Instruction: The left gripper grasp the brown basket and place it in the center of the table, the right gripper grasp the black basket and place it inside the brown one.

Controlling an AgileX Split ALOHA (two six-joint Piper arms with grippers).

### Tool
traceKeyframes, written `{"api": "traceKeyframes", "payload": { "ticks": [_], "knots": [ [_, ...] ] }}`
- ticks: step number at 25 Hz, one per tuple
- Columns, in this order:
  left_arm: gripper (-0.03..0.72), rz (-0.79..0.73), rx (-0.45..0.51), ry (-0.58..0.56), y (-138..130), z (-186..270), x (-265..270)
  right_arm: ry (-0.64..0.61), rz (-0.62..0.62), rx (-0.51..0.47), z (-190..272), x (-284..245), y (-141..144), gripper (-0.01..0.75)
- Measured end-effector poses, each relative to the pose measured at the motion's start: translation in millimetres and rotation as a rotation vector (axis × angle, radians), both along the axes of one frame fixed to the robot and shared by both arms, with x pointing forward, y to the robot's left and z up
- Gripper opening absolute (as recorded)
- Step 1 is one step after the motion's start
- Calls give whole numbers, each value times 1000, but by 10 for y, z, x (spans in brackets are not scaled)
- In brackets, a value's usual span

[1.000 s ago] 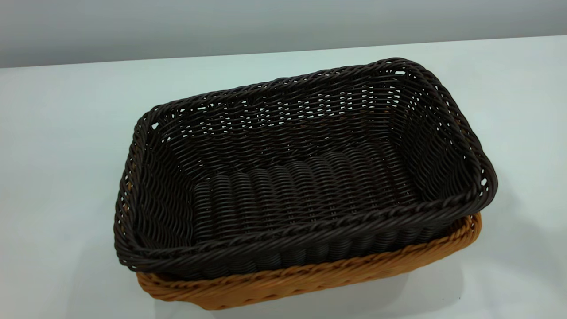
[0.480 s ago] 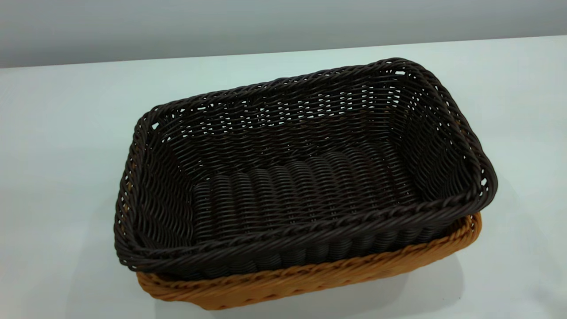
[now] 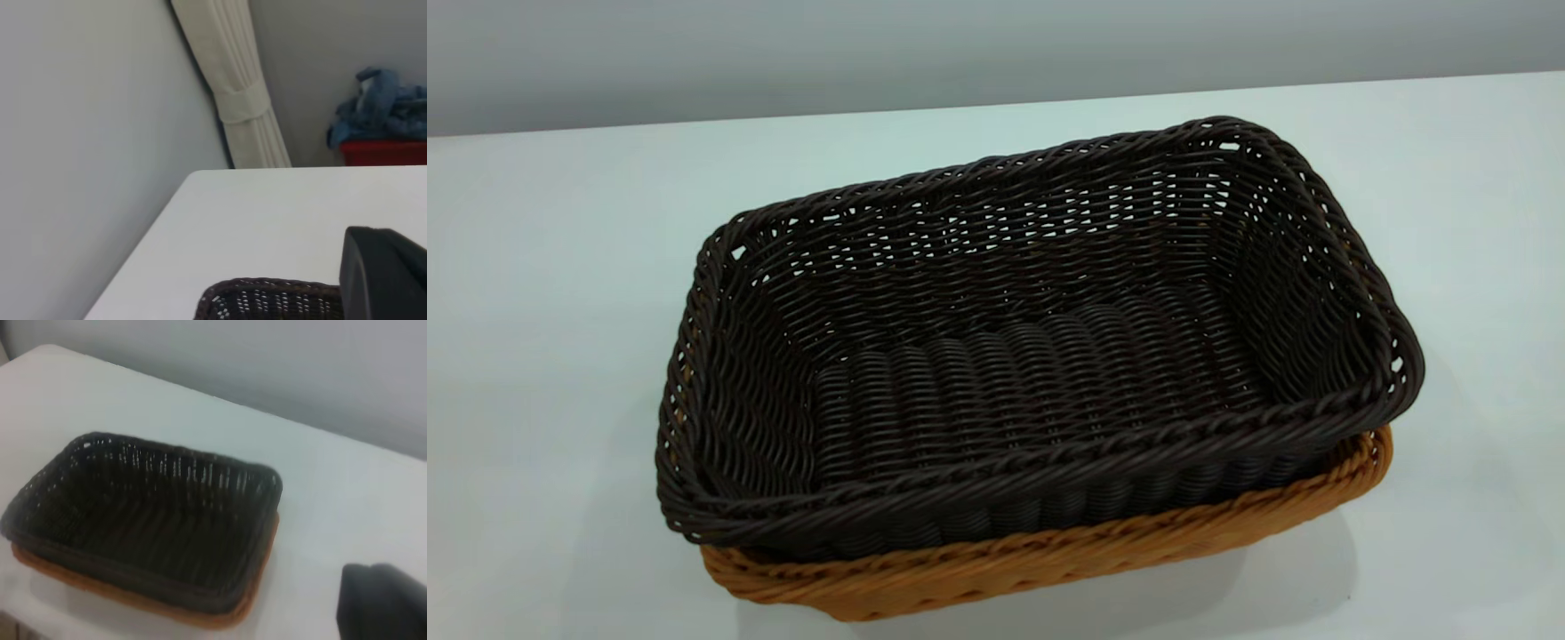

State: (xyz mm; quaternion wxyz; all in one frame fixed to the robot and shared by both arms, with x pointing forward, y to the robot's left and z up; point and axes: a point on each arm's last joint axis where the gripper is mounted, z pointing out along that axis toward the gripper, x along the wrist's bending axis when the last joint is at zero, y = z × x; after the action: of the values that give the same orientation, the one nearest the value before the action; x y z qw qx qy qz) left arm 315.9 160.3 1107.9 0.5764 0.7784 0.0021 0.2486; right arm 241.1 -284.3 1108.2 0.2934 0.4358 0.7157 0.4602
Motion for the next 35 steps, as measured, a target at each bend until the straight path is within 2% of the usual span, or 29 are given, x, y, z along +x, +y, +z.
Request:
{"api": "traceKeyframes", "payload": {
  "ticks": [5, 9, 24, 31, 35],
  "knots": [
    [-1, 4, -10, 27, 0, -1, -2, 32, -7, 1, -426, -50, -17, 0],
    [-1, -9, -1, 35, -3, -12, -15, 108, -39, -71, -603, -29, -57, 0],
    [-1, -48, 26, 55, -10, -40, -51, 92, -43, -61, -586, -20, -55, 0],
    [-1, -42, 12, 123, -11, -50, -61, 93, -43, -62, -587, -20, -55, 0],
    [-1, -85, 46, 142, -16, -82, -102, 93, -43, -63, -587, -20, -56, 0]
  ]
}}
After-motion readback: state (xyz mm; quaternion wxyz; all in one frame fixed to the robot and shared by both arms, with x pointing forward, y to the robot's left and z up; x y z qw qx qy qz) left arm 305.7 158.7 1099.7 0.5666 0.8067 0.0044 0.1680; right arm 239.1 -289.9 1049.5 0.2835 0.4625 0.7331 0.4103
